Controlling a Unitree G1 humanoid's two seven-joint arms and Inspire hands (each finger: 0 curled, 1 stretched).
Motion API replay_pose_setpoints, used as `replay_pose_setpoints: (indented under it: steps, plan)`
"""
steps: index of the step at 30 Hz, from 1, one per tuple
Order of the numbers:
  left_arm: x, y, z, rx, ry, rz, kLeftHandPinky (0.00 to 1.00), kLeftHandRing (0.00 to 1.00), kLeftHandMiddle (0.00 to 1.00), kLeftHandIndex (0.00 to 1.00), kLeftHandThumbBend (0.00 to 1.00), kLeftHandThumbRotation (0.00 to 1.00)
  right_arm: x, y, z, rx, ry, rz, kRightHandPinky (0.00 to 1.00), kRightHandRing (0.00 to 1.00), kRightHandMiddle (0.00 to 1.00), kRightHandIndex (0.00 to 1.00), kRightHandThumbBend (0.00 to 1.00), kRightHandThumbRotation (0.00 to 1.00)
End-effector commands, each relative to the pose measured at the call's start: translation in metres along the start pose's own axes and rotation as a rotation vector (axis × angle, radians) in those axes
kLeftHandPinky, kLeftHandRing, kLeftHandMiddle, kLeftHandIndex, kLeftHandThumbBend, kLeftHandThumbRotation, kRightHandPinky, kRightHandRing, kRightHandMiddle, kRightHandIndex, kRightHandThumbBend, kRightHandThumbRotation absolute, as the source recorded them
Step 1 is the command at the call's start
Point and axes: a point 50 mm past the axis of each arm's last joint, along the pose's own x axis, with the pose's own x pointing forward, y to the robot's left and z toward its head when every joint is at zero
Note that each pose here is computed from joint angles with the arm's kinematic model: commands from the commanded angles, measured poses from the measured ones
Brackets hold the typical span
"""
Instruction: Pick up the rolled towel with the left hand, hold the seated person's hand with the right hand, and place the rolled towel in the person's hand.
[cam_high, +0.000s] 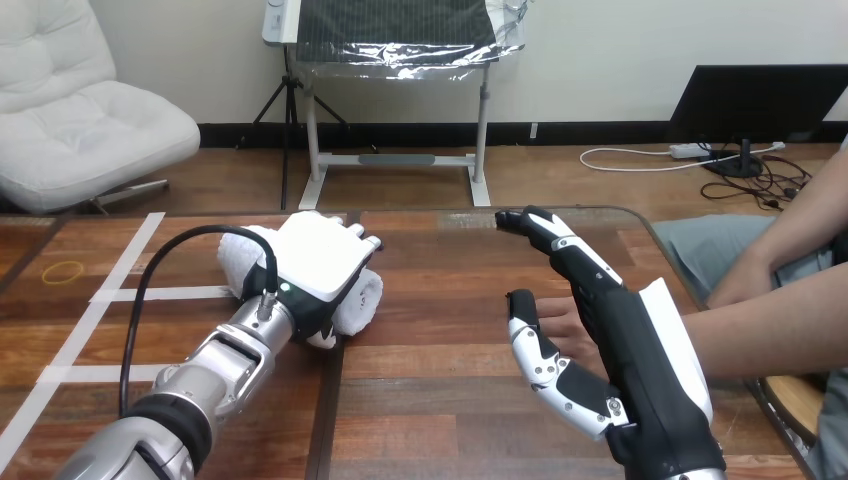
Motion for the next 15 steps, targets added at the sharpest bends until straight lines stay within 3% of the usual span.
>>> replay_pose_setpoints:
  steps: [1,15]
  plan:
    - [0.008,0.0141,-0.0051,0.034,0.001,0.031,1.0,1.0,1.0,0.99,0.77,0.26,0.0045,-0.0044,0.0114,-0.009,-0.058,-0.015,0.97,0.95,0.95,0.84,0.04,0.0]
    - [0.0099,0.0148,-0.0063,0.047,0.007,-0.007,1.0,1.0,1.0,0.99,0.83,0.3,0.0052,-0.0021,0.0115,-0.018,-0.06,-0.007,0.98,0.95,0.95,0.85,0.05,0.0]
